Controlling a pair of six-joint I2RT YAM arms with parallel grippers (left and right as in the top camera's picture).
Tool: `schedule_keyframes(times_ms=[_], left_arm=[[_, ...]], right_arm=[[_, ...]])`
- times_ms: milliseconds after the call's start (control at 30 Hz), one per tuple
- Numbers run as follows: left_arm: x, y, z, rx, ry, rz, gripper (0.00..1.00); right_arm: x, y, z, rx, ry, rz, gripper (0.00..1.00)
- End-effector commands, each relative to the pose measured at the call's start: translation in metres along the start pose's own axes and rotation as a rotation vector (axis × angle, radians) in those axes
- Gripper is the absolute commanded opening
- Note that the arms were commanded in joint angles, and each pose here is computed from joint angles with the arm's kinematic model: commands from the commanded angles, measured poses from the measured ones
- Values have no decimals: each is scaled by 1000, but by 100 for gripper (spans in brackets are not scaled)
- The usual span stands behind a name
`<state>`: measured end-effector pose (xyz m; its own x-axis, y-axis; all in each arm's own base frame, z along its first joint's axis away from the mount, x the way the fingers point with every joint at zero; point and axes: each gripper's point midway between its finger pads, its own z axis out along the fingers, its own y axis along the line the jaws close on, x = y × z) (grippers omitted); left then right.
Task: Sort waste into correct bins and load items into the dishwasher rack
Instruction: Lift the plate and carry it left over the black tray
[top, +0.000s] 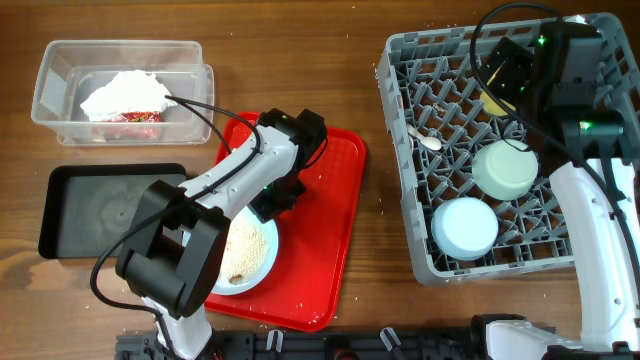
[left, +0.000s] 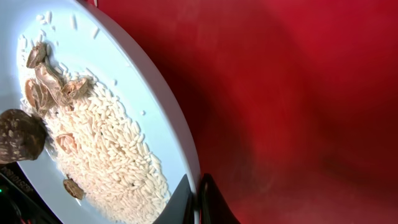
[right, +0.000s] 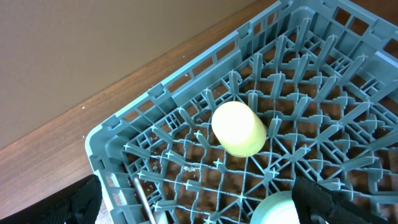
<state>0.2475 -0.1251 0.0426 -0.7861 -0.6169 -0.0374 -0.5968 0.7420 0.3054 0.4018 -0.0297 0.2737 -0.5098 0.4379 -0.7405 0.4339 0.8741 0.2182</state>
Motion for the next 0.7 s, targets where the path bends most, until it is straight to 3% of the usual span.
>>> schedule_keyframes(times_ms=[0, 667], left_arm=[[-10, 0, -3, -11, -34, 15, 4], [-13, 6, -32, -29, -27, 65, 4]], right_arm=[[-1, -3, 3, 19, -3, -9, 100], [-1, -3, 3, 19, -3, -9, 99]])
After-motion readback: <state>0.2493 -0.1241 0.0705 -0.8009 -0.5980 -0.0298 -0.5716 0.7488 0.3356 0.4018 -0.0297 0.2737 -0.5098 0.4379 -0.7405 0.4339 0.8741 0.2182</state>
